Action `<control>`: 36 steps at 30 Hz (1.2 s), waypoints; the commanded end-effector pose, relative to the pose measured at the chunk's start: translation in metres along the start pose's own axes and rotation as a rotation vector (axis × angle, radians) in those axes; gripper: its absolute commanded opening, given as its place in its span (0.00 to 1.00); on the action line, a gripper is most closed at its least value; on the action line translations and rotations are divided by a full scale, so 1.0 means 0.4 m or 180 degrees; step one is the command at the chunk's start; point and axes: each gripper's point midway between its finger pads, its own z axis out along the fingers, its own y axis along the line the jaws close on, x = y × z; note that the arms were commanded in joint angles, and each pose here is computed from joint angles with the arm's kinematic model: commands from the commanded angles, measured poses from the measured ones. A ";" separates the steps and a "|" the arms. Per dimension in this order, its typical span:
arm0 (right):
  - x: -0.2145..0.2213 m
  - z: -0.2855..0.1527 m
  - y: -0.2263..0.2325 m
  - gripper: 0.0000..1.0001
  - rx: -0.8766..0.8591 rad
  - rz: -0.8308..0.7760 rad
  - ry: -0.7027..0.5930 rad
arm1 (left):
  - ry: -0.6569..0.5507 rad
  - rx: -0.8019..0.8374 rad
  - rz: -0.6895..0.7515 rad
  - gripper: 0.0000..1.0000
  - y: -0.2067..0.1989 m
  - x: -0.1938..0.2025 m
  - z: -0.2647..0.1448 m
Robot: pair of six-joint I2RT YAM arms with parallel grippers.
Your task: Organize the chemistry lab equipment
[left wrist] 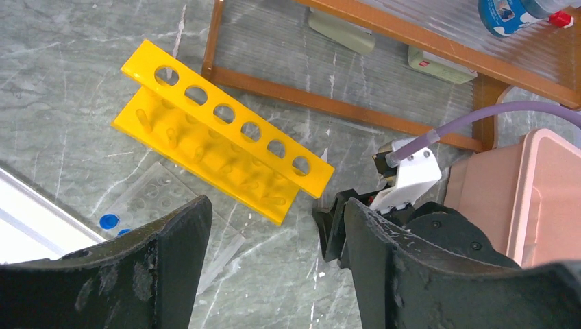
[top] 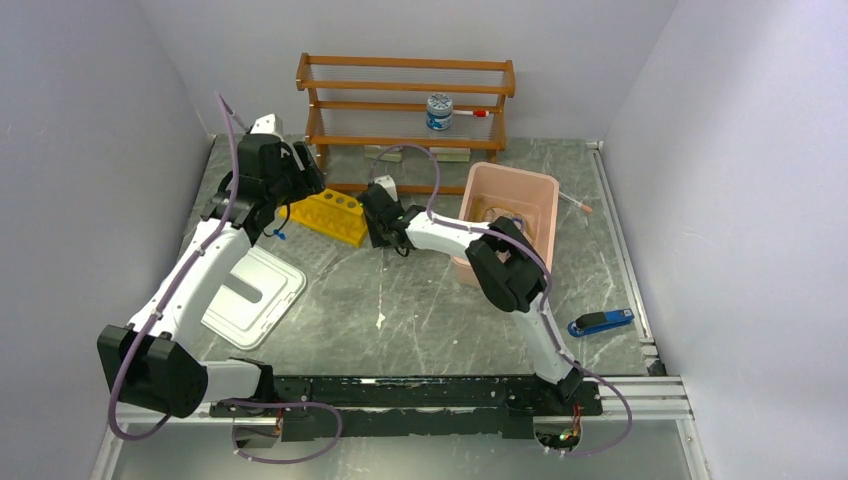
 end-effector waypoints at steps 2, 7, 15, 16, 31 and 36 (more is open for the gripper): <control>0.056 0.033 -0.019 0.36 0.0238 -0.0108 0.0144 | -0.0043 0.0082 0.0020 0.74 -0.010 -0.019 -0.024; 0.103 0.064 -0.019 0.17 0.0135 -0.0096 0.0310 | 0.0022 0.0084 -0.0078 0.72 -0.016 -0.014 -0.020; 0.019 0.000 -0.034 0.01 -0.0145 0.0015 0.0039 | 0.0218 0.0172 -0.0287 0.78 -0.032 0.004 -0.016; -0.004 -0.020 -0.030 0.01 -0.0197 0.0015 -0.0047 | 0.0278 0.0210 -0.0328 0.79 -0.037 0.009 -0.013; -0.192 -0.428 0.048 0.02 -0.1522 -0.0378 -0.1286 | 0.1185 0.2141 -0.0799 0.80 -0.291 0.055 -0.074; -0.200 -0.484 0.076 0.03 -0.1827 -0.0675 -0.1377 | 0.1655 0.2158 -0.0855 0.79 -0.286 0.122 -0.063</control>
